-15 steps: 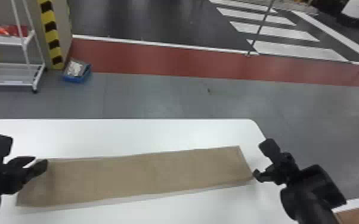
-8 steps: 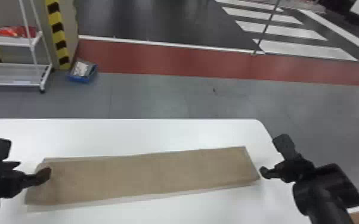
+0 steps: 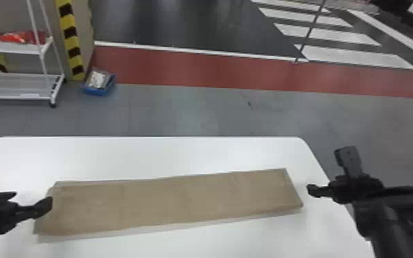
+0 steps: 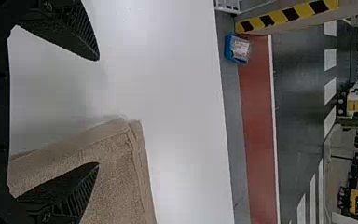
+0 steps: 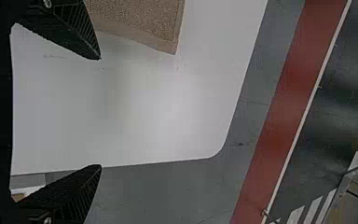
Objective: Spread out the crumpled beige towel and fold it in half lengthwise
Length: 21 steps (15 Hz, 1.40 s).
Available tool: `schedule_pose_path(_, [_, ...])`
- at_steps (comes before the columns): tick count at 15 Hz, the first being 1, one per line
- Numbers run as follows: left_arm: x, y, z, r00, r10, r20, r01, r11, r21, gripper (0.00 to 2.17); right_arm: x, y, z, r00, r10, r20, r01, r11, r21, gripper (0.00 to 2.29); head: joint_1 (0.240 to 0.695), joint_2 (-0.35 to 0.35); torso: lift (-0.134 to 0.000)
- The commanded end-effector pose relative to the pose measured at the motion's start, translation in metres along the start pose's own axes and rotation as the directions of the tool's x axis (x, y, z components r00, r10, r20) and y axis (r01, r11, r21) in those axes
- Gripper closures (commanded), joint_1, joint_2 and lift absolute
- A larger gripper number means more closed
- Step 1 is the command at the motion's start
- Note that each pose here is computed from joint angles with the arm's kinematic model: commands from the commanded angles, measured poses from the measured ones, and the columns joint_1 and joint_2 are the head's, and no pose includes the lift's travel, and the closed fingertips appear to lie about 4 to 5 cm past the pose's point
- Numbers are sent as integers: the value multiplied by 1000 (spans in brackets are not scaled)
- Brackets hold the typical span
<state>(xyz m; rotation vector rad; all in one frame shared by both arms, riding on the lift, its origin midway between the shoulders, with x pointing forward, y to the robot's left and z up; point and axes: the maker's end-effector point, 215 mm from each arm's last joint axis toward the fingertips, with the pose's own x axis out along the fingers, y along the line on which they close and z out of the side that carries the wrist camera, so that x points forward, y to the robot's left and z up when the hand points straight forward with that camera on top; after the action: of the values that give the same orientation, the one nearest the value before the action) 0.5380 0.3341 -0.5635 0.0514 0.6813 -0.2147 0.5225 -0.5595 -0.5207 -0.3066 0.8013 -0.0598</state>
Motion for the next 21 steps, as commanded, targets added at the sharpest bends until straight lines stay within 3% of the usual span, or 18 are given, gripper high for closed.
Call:
schedule_pose_path(1, [-1, 0, -7, 1000, 1, -10, -1, 1000, -4, 90, -1, -2, 2, 1000, 5, 7, -5, 1000, 18, 49, 695, -230, 0])
schedule_pose_path(21, [-9, 5, -4, 1000, 13, -11, -13, 1000, -2, 90, 1, 6, 5, 1000, 19, 10, -19, 1000, 4, 60, 695, -219, 0])
